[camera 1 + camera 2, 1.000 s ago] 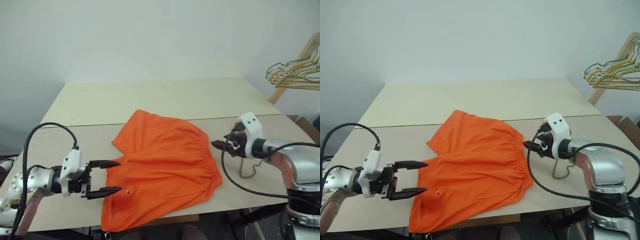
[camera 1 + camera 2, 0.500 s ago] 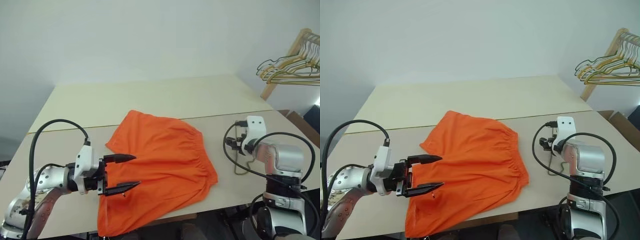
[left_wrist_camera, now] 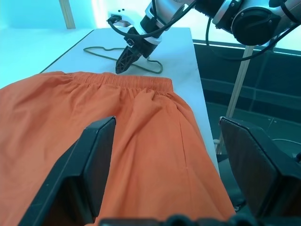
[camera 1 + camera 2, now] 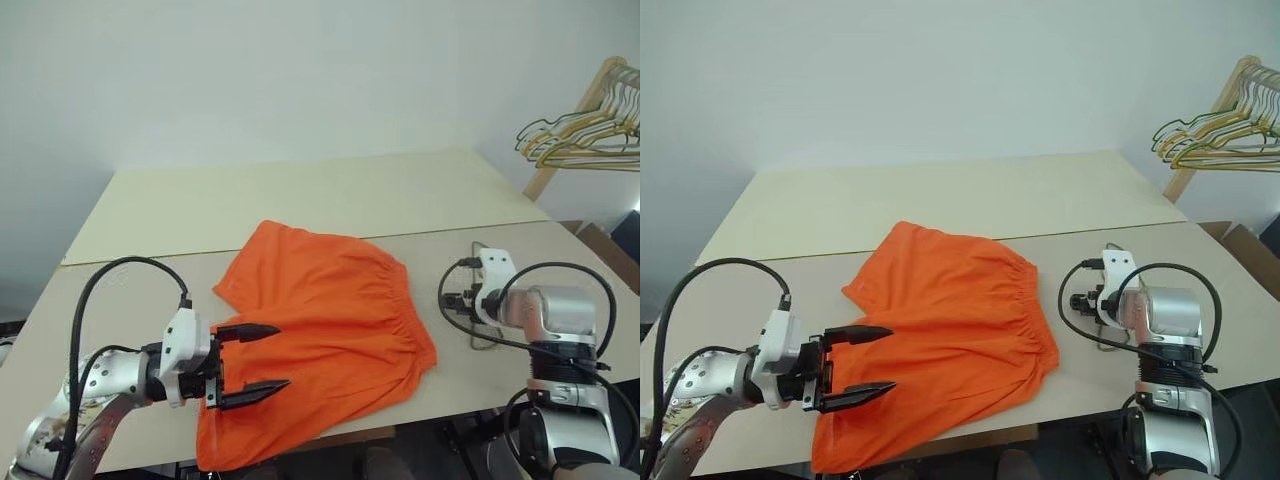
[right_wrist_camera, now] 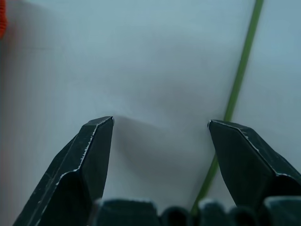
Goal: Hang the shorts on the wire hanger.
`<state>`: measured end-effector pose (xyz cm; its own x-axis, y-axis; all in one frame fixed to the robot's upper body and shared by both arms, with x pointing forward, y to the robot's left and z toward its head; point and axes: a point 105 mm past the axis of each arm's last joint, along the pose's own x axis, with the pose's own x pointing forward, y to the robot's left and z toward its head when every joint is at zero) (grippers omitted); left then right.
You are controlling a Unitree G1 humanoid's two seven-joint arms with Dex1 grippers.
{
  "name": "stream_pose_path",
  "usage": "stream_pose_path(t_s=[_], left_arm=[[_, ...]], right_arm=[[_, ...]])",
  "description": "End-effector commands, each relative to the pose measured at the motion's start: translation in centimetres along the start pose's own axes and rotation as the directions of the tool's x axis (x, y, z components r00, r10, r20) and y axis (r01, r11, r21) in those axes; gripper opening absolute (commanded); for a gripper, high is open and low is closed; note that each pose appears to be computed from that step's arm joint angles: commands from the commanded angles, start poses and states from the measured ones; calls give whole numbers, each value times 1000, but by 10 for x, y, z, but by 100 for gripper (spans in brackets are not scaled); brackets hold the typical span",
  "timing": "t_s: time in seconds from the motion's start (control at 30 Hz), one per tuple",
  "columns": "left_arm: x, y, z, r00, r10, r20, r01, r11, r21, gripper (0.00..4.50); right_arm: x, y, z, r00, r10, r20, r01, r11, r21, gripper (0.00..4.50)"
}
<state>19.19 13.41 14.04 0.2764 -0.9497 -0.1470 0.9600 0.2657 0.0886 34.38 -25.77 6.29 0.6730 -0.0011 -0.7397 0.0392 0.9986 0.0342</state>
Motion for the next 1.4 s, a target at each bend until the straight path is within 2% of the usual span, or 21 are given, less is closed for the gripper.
stream_pose_path(t_s=[0.03,0.2,0.3,0.4,0.73,0.87,1.0,1.13,1.3,1.4], left_arm=[[3,-4,7,1000,-12,16,11,999,40,380],[3,-1,8,1000,-13,22,12,999,43,380],[3,0,7,1000,-12,19,11,999,46,380],[5,1,6,1000,-19,21,18,999,41,380],[7,1,6,999,-26,26,25,999,46,380],[8,0,8,998,-33,44,31,999,43,385],[10,-7,9,996,-67,58,65,997,32,385],[11,-5,11,996,-52,78,50,998,31,385],[14,-4,10,995,-59,75,56,998,37,385],[14,-4,10,995,-60,78,58,998,38,385]], right_arm=[[-10,-3,27,992,-33,125,36,999,-27,375],[-15,-7,33,983,-82,164,97,991,-87,375],[-18,-6,38,976,-65,206,81,994,-70,375],[-13,-16,26,982,-115,152,126,990,-63,375],[7,-11,-1,997,-78,2,77,996,39,375],[11,-11,-9,997,-67,-39,69,997,43,288],[17,-12,-20,995,-48,-87,55,995,78,152],[20,-12,-29,992,-64,-111,69,997,46,11],[23,-9,-31,992,-64,-113,68,997,30,4],[23,-10,-24,993,-101,-60,100,995,-22,4]])
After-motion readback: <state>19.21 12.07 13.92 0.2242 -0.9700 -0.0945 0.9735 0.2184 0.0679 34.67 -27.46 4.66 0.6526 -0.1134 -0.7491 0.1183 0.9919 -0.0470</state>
